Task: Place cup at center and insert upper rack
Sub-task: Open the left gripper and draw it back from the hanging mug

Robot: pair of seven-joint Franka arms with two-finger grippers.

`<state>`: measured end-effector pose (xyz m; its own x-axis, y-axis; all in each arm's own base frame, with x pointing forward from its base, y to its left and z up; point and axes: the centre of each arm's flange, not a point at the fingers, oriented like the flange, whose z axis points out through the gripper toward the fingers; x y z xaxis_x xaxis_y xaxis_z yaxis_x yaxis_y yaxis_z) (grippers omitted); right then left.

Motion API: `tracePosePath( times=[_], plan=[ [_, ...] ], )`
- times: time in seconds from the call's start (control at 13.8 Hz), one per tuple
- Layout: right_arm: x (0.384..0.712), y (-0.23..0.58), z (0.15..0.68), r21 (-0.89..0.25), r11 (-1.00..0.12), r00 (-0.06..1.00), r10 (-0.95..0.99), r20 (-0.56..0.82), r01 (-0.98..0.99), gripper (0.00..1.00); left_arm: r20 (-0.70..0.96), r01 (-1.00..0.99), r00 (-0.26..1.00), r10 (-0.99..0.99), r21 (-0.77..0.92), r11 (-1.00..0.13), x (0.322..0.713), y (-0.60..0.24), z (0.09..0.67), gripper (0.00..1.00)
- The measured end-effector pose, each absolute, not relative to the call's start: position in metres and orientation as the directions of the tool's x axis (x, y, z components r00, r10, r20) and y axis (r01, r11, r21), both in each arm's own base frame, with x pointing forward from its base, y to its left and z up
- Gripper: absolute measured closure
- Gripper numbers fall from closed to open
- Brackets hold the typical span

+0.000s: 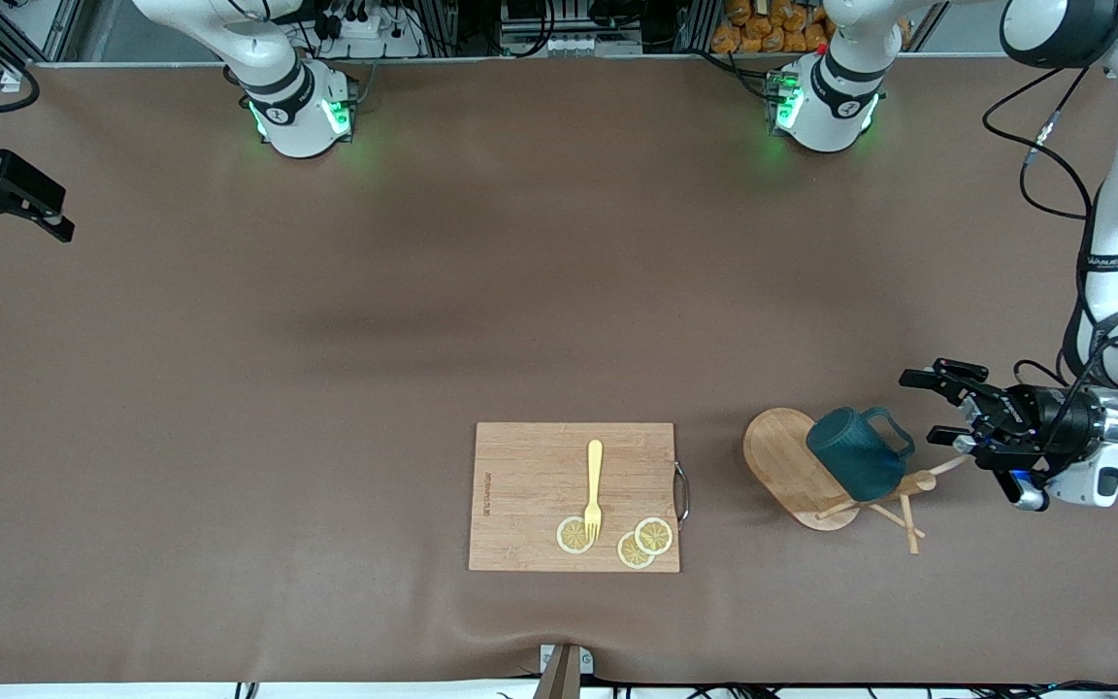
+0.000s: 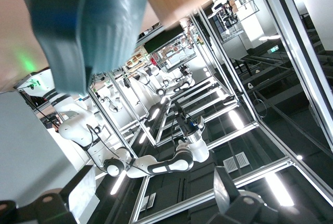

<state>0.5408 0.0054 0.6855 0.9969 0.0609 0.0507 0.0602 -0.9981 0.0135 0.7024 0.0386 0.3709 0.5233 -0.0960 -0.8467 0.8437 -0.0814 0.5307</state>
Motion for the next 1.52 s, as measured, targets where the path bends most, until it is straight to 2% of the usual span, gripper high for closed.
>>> tracePosePath(
  times=[0.22,0.73,1.23,1.52],
  plan=[
    [0.542,0.001,0.683,0.014,-0.999,0.998,0.053,0.046,0.052,0.00,-0.834,0.824,0.549,-0.049,0.550,-0.134,0.697,0.040,0.398,0.00],
    [0.545,0.001,0.680,0.014,-0.999,0.998,0.053,0.041,0.052,0.00,-0.739,0.721,0.657,0.150,0.559,-0.409,0.667,0.027,0.487,0.00],
    [0.545,-0.011,0.679,0.017,-0.999,0.999,0.030,0.039,0.030,0.00,-0.602,0.612,0.745,0.286,0.449,-0.651,0.651,-0.016,0.521,0.00],
    [0.545,-0.012,0.679,0.019,-0.999,0.999,0.030,0.040,0.029,0.00,-0.456,0.491,0.827,0.328,0.302,-0.817,0.638,-0.059,0.543,0.00]
  ],
)
